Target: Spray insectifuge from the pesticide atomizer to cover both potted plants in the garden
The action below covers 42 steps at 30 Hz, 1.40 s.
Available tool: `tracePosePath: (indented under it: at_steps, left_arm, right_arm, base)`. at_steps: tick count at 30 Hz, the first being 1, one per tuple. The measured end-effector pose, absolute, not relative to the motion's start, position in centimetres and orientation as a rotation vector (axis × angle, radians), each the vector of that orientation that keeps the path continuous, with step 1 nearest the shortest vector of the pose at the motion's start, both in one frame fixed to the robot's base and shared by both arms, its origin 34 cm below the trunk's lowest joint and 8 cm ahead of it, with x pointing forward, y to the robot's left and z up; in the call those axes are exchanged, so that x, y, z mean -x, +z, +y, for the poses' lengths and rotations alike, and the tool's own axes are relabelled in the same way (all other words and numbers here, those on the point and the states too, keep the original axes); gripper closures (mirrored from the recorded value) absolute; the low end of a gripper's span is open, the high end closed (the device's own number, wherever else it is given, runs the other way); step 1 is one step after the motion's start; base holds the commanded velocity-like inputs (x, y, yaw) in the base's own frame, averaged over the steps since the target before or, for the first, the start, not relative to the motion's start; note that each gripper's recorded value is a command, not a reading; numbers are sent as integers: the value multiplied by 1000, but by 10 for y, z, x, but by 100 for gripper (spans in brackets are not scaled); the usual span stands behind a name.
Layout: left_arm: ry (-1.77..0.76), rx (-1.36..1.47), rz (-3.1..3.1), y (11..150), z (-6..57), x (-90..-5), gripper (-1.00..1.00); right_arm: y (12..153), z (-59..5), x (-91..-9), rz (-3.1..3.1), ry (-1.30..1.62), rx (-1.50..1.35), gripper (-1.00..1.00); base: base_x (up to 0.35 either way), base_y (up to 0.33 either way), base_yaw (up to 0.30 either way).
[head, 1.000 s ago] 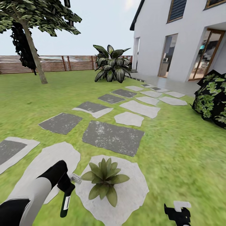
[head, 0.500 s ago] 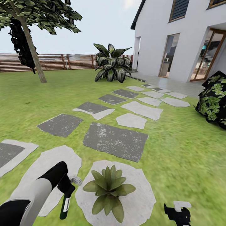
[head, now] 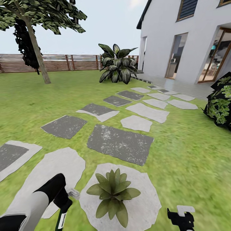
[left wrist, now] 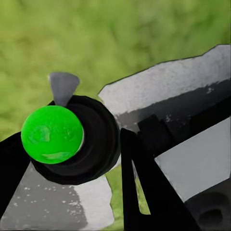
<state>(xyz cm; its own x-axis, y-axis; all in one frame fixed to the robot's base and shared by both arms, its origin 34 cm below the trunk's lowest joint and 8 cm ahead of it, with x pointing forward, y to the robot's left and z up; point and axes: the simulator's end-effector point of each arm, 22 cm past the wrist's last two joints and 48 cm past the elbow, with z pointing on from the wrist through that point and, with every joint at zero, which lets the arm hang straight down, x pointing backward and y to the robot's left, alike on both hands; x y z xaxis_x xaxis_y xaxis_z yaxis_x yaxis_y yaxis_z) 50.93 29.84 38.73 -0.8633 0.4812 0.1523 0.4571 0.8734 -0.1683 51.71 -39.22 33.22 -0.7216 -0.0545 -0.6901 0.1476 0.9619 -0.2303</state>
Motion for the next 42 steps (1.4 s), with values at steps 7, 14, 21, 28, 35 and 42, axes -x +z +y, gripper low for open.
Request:
tracePosePath:
  at_steps: [7, 14, 21, 28, 35, 42]
  left_arm:
    - [97, 719, -2883, 385, 306, -518, 100]
    - [108, 716, -2896, 390, 302, -526, 100]
    - [103, 710, -2903, 386, 303, -529, 100]
    - [106, 699, -2889, 366, 303, -522, 100]
    - [110, 684, -2874, 345, 302, -513, 100]
    - [115, 684, -2874, 336, 301, -512, 100]
  right_arm:
    - [331, -393, -515, 2356, -348, -62, -100]
    - [332, -394, -516, 2355, -351, -63, -100]
    - [324, -394, -513, 2358, -353, -64, -100]
    - [304, -395, -504, 2372, -356, -63, -100]
    - [283, -396, -496, 2384, -358, -62, -100]
    - [272, -396, -491, 2390, -359, -59, -100]
  base:
    - [0, 0, 0]
    - [0, 0, 0]
    - [0, 0, 0]
    - [0, 0, 0]
    - [0, 0, 0]
    - [0, 0, 0]
